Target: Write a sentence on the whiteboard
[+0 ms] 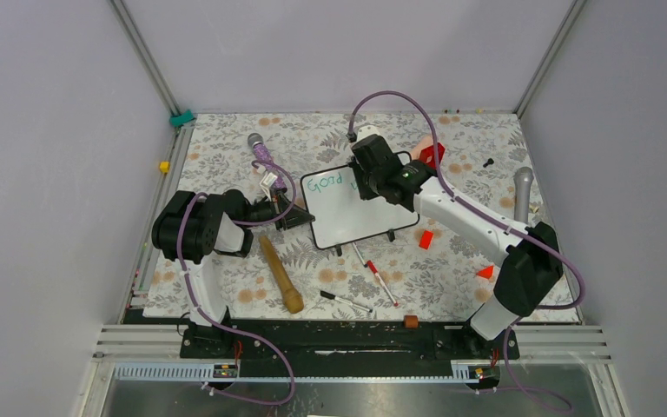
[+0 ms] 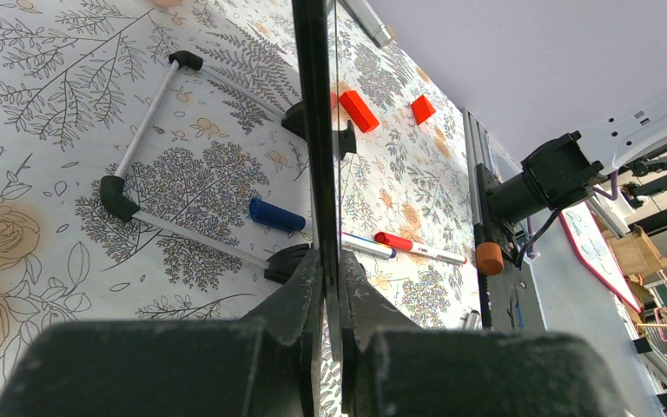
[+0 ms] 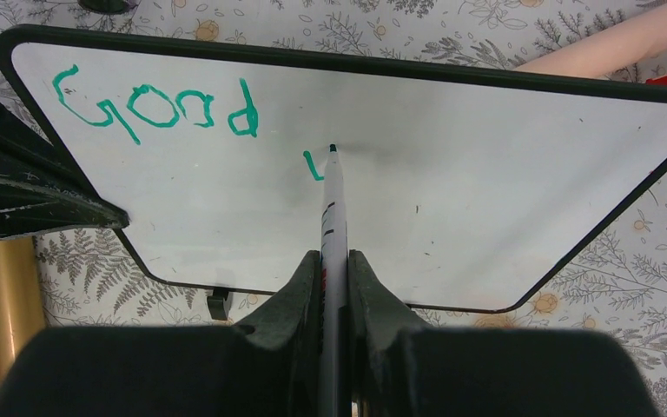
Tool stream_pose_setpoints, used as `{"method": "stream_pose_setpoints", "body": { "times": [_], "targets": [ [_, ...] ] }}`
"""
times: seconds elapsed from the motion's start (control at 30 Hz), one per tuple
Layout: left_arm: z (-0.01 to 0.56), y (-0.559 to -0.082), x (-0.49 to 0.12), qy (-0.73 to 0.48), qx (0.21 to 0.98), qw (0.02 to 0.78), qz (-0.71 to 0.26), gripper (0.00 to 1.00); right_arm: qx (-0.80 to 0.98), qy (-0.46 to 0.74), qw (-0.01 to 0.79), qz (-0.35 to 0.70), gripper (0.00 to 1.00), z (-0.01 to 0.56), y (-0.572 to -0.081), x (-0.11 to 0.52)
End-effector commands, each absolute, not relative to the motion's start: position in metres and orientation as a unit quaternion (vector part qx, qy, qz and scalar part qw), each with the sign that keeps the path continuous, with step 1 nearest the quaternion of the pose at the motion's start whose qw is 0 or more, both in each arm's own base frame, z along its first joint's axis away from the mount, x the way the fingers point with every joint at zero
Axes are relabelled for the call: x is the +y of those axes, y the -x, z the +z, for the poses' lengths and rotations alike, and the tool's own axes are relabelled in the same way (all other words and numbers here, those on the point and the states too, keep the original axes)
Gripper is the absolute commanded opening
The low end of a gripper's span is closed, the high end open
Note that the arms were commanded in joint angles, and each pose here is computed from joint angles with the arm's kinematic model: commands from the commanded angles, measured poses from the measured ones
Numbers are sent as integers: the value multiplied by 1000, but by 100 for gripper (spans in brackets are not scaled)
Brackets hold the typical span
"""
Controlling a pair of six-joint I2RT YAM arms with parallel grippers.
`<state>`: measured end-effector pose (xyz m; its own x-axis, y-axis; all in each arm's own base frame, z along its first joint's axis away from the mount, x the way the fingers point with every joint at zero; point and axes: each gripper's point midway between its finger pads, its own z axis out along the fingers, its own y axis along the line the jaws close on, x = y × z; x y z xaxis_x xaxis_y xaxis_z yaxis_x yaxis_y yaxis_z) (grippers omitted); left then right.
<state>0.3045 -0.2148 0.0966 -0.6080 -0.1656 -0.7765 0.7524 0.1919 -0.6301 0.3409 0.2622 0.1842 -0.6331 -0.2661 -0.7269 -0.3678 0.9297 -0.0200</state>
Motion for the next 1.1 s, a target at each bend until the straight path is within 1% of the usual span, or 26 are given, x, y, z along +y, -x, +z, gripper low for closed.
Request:
{"method": "stream_pose_setpoints", "body": {
  "times": [0.0, 0.47, 1.07],
  "targets": [
    [99, -302, -217, -262, 649, 408, -586, 0, 895, 172, 409, 54, 0, 197, -352, 263],
    [99, -302, -217, -262, 649, 408, -587, 0, 874, 153, 457, 66, 0, 223, -341, 245],
    [100, -302, -217, -262, 649, 408, -587, 0, 878, 163, 445, 66, 0, 218, -353, 260]
  ]
}}
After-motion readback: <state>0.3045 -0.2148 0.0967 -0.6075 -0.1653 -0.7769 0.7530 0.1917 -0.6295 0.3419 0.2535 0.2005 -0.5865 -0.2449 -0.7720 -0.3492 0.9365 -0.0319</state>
